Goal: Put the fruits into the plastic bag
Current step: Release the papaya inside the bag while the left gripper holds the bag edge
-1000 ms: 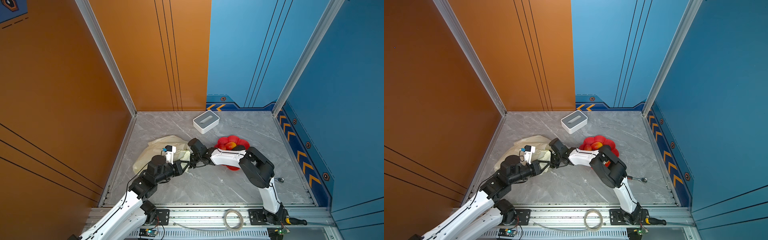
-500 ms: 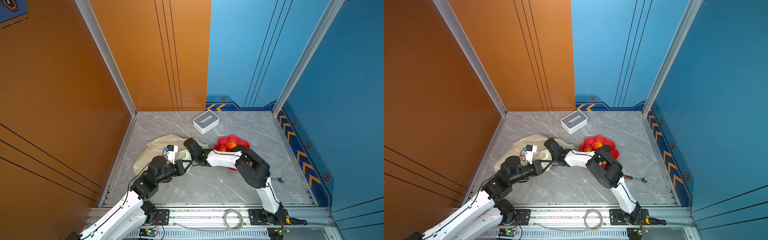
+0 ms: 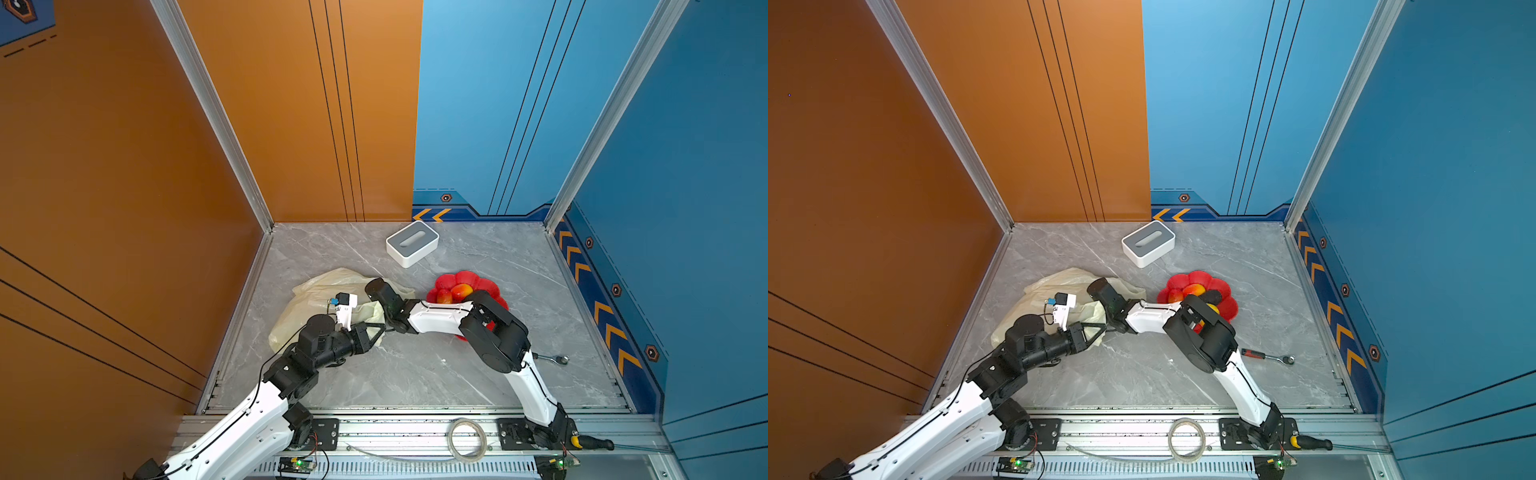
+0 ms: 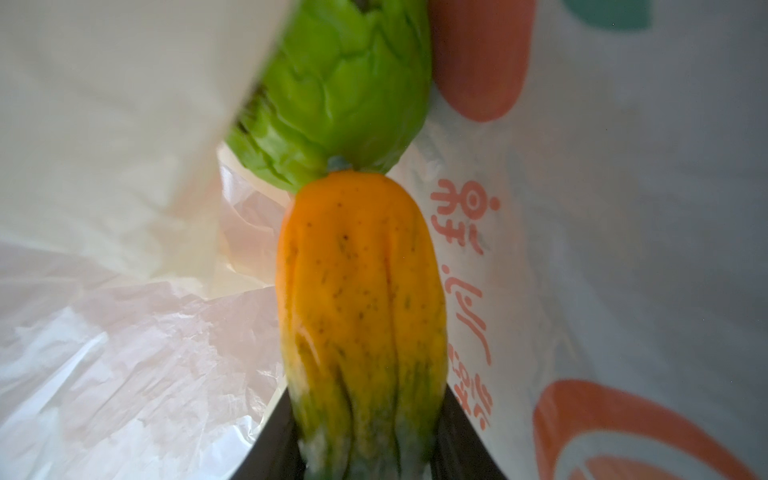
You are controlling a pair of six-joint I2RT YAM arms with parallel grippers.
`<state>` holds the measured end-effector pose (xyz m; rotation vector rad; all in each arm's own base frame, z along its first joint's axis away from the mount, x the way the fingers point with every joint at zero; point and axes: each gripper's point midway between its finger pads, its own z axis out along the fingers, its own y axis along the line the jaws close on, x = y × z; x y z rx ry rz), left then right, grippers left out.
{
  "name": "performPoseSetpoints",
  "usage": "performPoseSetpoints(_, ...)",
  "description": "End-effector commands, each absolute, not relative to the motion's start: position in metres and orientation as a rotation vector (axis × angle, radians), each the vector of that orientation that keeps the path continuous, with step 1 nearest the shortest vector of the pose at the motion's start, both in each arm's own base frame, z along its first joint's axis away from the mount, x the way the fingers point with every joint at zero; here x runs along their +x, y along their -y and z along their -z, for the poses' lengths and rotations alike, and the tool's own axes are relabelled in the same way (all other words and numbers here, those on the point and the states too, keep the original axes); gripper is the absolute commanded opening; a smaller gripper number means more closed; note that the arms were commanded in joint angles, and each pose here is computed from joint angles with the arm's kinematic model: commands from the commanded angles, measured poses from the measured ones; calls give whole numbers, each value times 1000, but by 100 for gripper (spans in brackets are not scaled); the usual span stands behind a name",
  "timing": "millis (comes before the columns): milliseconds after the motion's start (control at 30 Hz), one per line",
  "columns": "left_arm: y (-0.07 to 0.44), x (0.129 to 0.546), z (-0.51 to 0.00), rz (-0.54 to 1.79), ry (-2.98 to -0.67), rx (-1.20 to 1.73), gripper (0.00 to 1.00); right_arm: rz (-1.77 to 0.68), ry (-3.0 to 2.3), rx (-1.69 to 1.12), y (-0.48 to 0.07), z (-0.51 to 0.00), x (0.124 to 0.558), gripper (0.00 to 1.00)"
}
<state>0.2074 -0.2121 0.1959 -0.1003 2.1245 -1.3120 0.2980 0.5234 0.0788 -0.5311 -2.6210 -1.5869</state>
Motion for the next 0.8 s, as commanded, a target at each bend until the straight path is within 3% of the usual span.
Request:
performPoseSetpoints(0,213,206,-198,1325,-2106,-94,0,1559,2638,-514,-522,-67,298,34)
performPoseSetpoints(433,208,204,-193,1315,-2109,-105,0,1497,2701,-481,-512,-60,298,63)
performPoseSetpoints(533,208,204,-194,1315,-2106,-103,0,1498,2714,-464,-511,-64,299,74)
performPoseSetpoints(767,206,203,-193,1310,-2107,-105,0,1498,2741,-448,-505,-70,301,75)
